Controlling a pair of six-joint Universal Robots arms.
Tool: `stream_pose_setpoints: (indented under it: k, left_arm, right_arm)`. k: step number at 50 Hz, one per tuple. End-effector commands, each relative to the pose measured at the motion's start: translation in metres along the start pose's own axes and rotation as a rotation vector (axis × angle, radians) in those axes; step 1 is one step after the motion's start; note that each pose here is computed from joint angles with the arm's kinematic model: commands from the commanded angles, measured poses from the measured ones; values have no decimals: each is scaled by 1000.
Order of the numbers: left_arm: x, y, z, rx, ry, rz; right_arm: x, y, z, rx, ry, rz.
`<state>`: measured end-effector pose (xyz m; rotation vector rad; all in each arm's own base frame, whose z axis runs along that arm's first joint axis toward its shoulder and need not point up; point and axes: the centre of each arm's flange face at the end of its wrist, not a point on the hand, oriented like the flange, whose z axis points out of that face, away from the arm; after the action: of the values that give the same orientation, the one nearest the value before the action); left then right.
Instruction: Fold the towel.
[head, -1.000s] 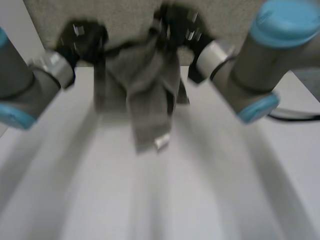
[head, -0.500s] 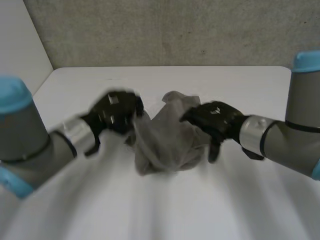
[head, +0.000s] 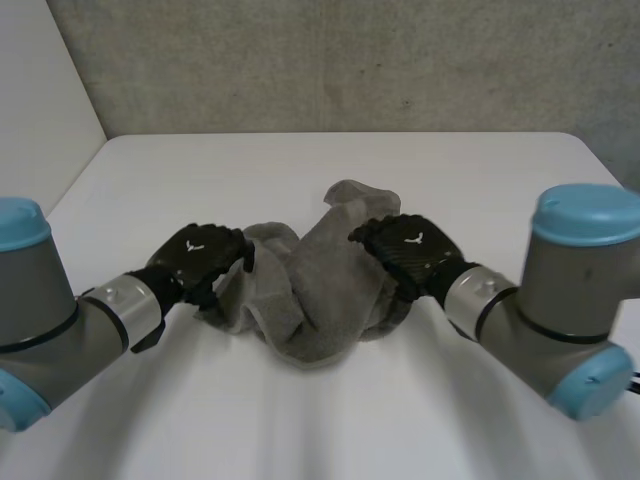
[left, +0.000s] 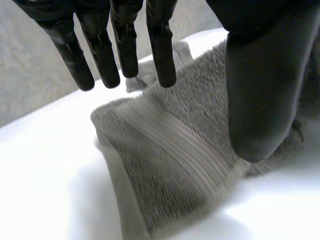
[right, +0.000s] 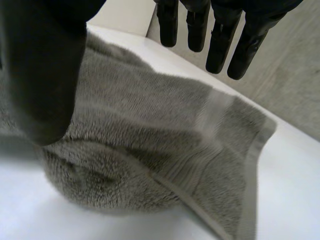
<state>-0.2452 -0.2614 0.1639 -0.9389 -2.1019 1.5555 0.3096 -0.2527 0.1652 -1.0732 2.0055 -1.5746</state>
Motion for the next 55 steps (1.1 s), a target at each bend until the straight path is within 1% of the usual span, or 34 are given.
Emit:
stream_pose_setpoints:
  k: [1,3,8,12,15,17,18,19,20,22,25,28,33,36,40,42,43,45,48,55]
  left_arm:
    - [7,22,-9,-67,7,-37]
    - [9,25,-10,-76,11,-43]
    - [17,33,-8,-90,34,-59]
    - [32,34,-2,-72,77,-50]
    - [38,28,1,-36,90,-75]
    - [38,23,2,-16,89,-91]
    - [38,19,3,3,88,-113]
    - [38,19,3,3,88,-113]
    - [38,16,5,21,88,-133]
    - [40,12,7,45,93,-149]
    - [42,4,11,83,104,-177]
    - [45,1,15,97,115,-195]
    - [52,1,25,97,133,-197]
    - [58,0,30,100,129,-201]
    - [68,-3,31,104,157,-234]
    - [79,-8,30,107,190,-294]
    - [79,-8,30,107,190,-294]
    - [85,-9,26,100,210,-349]
    - [88,-11,21,99,216,-371]
    - [87,-5,16,83,200,-377]
  right_arm:
    - [-13,26,24,-72,-50,6]
    - [-21,31,28,-87,-76,24]
    - [-23,37,33,-101,-80,63]
    - [-22,35,33,-97,-79,74]
    - [-17,25,30,-75,-70,90]
    - [-6,-2,20,-5,-38,109]
    - [-6,-2,19,-4,-38,109]
    - [3,-13,14,22,-15,125]
    - [3,-13,14,22,-15,125]
    - [17,-26,4,51,11,158]
    - [24,-28,-6,58,10,175]
    - [23,-27,-12,52,-1,179]
    - [7,-6,-35,-34,-60,213]
    - [9,3,-45,-66,-58,239]
    - [14,6,-53,-65,-45,248]
    - [15,8,-55,-68,-43,248]
    - [15,9,-56,-73,-40,248]
    - [17,10,-56,-76,-32,245]
    - [18,12,-57,-87,-19,251]
    - [23,22,-61,-105,1,272]
